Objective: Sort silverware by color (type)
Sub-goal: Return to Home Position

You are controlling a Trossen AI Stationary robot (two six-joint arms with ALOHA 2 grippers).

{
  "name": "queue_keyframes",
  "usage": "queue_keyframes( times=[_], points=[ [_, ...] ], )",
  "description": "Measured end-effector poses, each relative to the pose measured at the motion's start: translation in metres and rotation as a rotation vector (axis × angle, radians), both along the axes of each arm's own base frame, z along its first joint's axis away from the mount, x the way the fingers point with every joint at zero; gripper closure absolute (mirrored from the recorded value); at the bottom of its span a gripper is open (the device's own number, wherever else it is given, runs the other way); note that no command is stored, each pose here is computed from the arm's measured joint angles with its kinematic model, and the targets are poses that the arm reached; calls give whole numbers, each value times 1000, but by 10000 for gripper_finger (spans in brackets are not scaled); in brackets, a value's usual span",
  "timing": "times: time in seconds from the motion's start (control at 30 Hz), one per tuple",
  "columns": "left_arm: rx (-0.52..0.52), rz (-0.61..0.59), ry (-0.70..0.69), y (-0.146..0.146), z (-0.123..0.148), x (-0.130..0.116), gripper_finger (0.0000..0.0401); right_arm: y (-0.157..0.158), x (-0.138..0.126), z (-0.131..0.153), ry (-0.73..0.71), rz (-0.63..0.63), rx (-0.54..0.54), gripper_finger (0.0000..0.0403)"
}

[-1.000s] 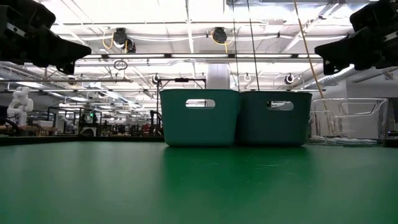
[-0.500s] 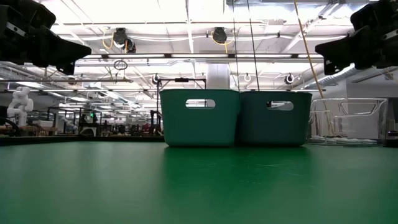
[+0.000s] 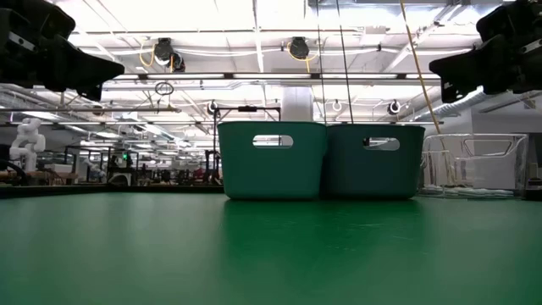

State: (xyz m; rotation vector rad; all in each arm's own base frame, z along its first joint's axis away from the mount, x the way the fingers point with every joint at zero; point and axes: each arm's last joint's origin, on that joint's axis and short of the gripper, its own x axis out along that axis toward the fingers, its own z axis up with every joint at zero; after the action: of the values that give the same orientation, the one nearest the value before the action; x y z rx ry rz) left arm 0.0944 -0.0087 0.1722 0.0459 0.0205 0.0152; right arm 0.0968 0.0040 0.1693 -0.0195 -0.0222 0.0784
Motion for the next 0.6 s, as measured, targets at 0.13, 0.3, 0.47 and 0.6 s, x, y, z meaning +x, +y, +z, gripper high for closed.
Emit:
queue_keyframes(
  times=[0.13,0.3,0.47,0.6],
  points=[
    [7,-27,-30,-1,-1,1,400,0,0,0,-1,0,0,395],
    [23,-54,-59,-2,-3,2,400,0,0,0,-2,0,0,395],
    [52,-47,-89,-2,0,2,400,0,0,0,-2,0,0,395],
    [58,-47,-69,-2,-2,2,400,0,0,0,-2,0,0,394]
  ],
)
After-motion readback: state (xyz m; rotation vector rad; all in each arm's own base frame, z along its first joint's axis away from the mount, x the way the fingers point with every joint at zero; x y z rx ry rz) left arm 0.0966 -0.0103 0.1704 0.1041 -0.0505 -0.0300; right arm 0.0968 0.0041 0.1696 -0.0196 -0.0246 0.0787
